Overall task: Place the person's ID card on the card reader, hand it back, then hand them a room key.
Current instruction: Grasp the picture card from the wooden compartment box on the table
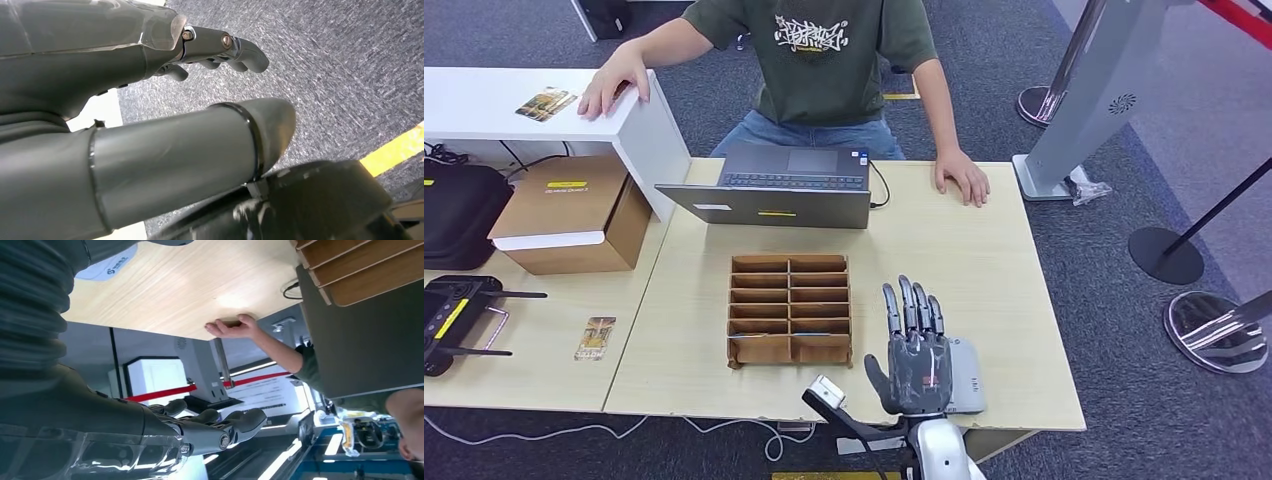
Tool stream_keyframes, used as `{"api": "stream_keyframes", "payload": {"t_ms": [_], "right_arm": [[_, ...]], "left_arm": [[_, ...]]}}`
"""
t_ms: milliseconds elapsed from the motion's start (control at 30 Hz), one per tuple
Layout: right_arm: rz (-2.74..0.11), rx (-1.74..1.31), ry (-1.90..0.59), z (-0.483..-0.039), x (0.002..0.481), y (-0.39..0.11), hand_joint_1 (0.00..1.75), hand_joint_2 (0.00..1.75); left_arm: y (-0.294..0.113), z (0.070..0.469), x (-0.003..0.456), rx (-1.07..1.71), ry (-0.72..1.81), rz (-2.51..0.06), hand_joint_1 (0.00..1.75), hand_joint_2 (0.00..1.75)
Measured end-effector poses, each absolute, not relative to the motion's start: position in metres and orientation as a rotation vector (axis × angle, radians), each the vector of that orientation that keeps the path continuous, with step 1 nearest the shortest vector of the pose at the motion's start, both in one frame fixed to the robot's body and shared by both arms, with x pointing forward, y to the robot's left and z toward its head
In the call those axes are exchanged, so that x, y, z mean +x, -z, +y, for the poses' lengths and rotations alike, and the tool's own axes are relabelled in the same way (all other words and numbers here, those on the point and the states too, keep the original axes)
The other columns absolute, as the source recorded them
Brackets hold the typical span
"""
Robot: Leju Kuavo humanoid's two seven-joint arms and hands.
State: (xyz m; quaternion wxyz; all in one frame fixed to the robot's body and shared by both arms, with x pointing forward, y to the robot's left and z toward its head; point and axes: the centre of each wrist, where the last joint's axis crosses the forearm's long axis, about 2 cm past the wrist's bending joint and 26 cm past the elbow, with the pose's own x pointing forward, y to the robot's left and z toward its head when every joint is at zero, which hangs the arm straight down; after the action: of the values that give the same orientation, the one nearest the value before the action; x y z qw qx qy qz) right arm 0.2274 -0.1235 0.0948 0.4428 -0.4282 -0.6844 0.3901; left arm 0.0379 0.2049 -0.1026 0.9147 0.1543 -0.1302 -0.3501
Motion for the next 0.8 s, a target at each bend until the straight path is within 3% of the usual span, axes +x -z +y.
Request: {"api": "stream_keyframes", "payload": {"t_ms": [800], "right_arm": [[-1.818, -1.019, -1.245, -0.090, 0.224, -0.086, 0.00, 1.75]], "left_arm": [[0.102, 0.205, 0.042, 0.301, 0.721, -0.285, 0.00, 0.00]]}}
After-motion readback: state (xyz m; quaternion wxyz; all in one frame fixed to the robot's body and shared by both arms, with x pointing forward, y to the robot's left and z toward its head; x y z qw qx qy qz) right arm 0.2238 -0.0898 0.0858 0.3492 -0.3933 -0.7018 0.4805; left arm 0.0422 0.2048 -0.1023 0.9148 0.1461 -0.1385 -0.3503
